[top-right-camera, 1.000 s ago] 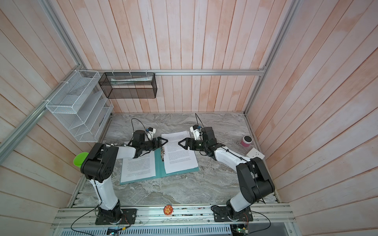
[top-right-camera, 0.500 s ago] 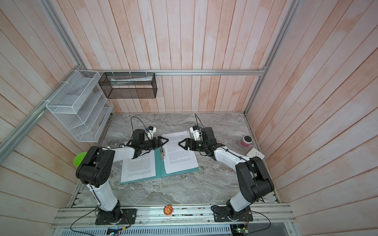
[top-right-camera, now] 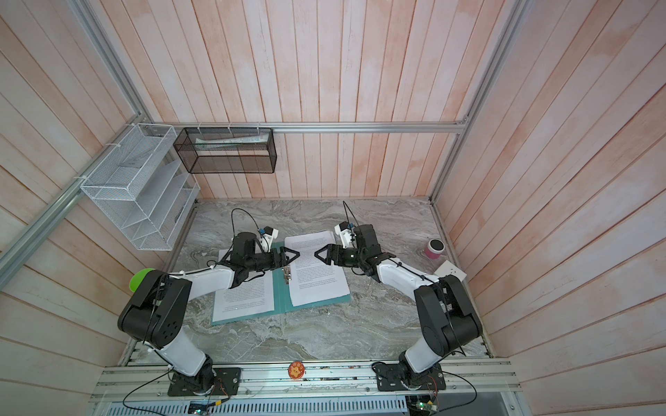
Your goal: Put the files into the folder
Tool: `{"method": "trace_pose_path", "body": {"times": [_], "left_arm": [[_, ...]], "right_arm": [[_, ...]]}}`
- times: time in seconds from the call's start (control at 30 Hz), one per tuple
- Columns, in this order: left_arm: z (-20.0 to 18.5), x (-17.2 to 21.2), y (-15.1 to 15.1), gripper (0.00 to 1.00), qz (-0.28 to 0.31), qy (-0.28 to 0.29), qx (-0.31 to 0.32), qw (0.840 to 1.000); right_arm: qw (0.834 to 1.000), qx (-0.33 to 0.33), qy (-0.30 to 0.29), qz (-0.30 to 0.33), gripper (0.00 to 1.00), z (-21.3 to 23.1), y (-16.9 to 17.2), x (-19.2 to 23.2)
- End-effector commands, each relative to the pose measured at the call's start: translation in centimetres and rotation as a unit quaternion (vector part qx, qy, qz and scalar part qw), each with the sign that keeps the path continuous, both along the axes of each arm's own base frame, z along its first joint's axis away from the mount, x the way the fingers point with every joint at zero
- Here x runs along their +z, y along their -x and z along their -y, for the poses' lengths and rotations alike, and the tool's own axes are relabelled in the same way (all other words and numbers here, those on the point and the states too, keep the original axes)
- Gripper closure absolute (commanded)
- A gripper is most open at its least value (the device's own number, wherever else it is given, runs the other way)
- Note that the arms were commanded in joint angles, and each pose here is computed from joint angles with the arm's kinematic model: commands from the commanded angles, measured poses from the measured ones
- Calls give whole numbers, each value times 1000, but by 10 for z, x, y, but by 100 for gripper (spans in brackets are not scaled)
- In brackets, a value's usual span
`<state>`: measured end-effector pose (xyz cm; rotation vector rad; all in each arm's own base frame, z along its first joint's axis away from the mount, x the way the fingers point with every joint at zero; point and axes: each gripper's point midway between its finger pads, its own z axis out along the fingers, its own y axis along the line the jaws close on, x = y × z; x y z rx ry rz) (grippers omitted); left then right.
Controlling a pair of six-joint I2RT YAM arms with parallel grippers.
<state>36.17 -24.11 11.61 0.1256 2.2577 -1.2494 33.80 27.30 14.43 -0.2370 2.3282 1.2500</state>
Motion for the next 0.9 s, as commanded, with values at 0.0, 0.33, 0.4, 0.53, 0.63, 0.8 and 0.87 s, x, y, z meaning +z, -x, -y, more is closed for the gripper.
{"method": "trace_pose_path", "body": {"times": [0.0, 0.33, 0.4, 0.53, 0.63, 0.8, 0.87], "left_arm": [[-9, 8, 11, 16, 14, -12, 11, 1000], [-41, 69, 31, 15, 64, -29, 51, 996], [-50, 66, 39, 15, 56, -33, 56, 996], [-64, 50, 52, 15, 46, -26, 71, 996], [-73, 27, 60, 15, 33, -21, 79, 996], [-80, 0, 68, 15, 13, -24, 88, 996], [-81, -10, 70, 15, 4, -24, 89, 996]], "right_arm": [[1000, -10, 11, -15, 23, -3, -1, -5], [996, -24, -6, -84, 68, -48, -4, -15], [993, -13, -22, -112, 72, -63, -1, -16], [988, 2, -52, -147, 71, -88, 6, -21], [983, 22, -59, -172, 71, -105, 12, -28], [975, 48, -65, -205, 71, -126, 20, -32], [972, 50, -71, -217, 71, -131, 22, -35]]}}
